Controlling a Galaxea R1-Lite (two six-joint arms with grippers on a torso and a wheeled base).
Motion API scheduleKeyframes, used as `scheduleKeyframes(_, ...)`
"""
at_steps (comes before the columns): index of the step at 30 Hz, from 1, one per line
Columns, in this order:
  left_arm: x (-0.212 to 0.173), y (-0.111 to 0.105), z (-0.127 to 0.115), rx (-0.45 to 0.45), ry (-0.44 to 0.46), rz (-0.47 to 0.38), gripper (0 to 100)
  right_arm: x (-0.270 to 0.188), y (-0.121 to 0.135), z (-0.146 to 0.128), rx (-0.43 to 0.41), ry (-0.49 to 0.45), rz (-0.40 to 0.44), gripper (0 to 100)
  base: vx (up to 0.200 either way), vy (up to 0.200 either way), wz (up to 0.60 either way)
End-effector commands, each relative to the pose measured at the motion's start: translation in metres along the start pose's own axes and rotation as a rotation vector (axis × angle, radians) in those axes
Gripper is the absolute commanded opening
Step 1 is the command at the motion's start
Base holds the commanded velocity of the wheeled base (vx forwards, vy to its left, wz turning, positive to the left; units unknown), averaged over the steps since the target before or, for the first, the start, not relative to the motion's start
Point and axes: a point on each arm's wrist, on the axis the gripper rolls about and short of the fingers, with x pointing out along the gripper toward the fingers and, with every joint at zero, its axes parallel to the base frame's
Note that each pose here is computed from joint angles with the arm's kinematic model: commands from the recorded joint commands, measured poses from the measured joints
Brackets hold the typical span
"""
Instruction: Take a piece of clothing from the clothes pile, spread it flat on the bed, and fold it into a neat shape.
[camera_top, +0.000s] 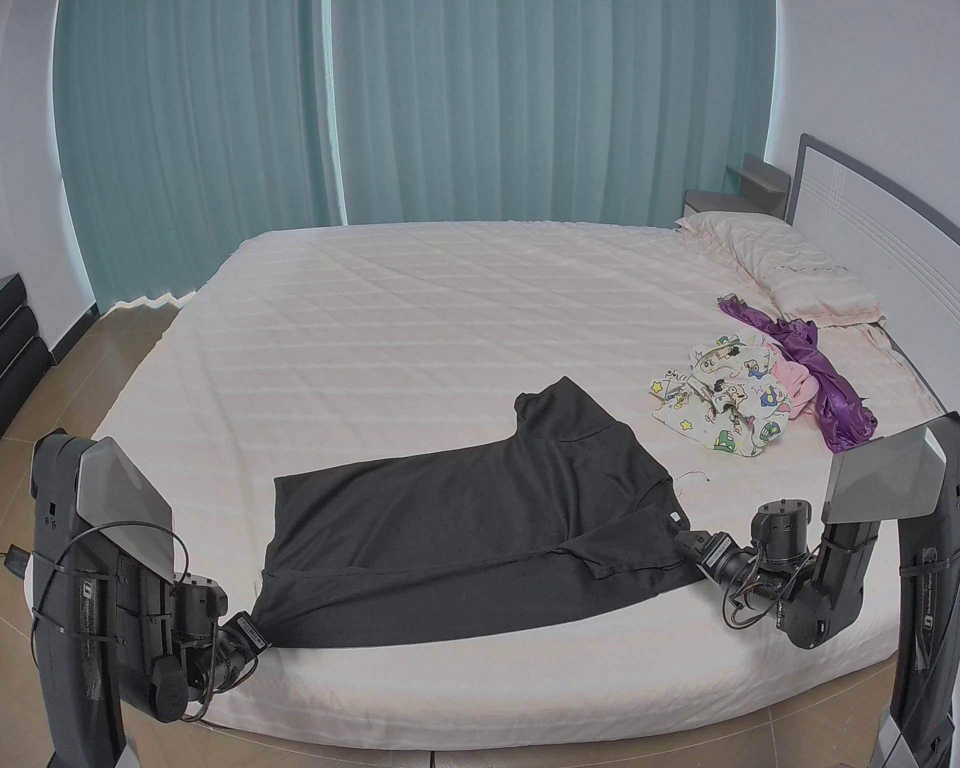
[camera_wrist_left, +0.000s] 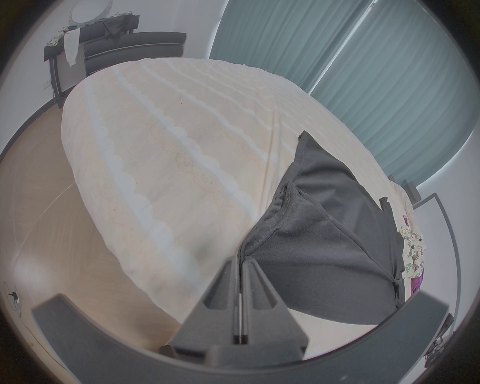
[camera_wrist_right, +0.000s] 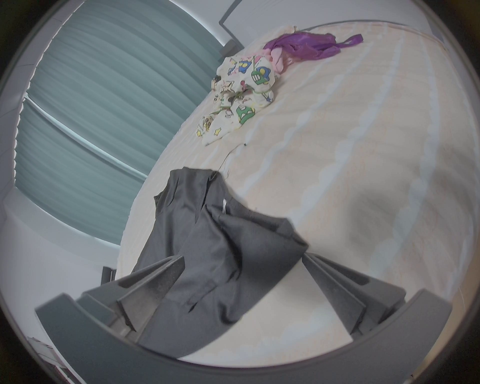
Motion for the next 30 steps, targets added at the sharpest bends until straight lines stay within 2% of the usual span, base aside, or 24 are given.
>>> scheduleKeyframes(1, 0.0, -0.001, 0.001, -0.003, -0.013, -0.013, 0, 0.013, -0.002, -0.007, -0.011, -0.018, -0.026, 100, 0.0, 0.0, 0.0)
scheduleKeyframes(4, 0.0, -0.001, 0.001, -0.003, -0.013, -0.013, 0, 0.013, -0.001, -0.01, -0.016, -0.018, -0.029, 100, 0.0, 0.0, 0.0)
scheduleKeyframes(5, 0.0, -0.001, 0.001, -0.003, -0.013, -0.013, 0, 0.013, -0.001, -0.01, -0.016, -0.017, -0.03, 0, 0.0, 0.0, 0.0)
scheduleKeyframes(21, 0.001, -0.001, 0.001, -0.001, -0.012, -0.011, 0, 0.004, -0.011, -0.005, -0.004, -0.025, -0.069, 0, 0.0, 0.0, 0.0)
scheduleKeyframes(30, 0.002, 0.006, 0.005, 0.017, -0.02, 0.015, 0, -0.001, -0.022, -0.001, -0.053, -0.023, -0.103, 0, 0.0, 0.0, 0.0)
